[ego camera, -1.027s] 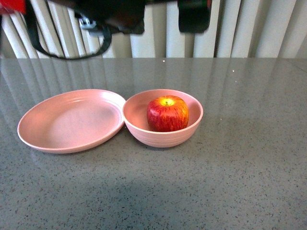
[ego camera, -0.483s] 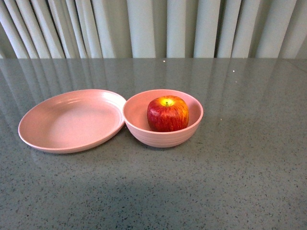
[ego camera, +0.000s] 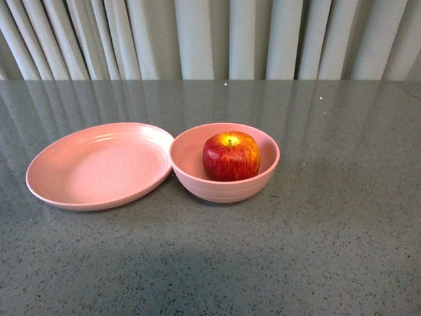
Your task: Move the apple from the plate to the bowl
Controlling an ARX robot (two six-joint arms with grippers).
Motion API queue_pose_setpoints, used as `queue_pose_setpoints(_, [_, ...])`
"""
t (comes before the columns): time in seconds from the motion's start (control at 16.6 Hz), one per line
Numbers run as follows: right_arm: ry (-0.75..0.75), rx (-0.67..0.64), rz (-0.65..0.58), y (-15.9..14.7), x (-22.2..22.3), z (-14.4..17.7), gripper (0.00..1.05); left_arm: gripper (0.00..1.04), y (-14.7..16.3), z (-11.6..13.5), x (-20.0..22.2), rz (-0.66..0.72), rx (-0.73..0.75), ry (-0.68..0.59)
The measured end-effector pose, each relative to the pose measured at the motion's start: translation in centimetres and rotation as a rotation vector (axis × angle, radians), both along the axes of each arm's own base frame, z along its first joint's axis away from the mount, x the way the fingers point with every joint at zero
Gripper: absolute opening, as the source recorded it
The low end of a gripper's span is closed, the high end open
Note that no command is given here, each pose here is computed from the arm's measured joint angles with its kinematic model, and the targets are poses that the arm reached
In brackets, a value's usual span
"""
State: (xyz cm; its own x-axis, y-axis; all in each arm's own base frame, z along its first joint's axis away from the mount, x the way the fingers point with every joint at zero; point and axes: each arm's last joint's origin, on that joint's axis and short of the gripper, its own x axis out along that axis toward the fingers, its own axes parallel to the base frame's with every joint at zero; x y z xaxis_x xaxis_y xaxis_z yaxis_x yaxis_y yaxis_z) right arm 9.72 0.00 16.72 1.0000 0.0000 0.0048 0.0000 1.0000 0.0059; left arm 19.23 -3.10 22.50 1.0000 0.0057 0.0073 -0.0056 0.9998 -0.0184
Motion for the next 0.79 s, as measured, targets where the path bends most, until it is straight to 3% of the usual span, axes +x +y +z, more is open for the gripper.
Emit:
queue_pose_setpoints(0.18, [0.000, 0.000, 0.000, 0.0, 0.0, 0.0, 0.98, 0.01, 1.0, -1.9, -1.7, -0.001, 0.003, 0.018])
queue_pose_setpoints(0.79, [0.000, 0.000, 0.000, 0.0, 0.0, 0.0, 0.98, 0.01, 3.1, -4.7, -5.8, -0.008, 0.004, 0.018])
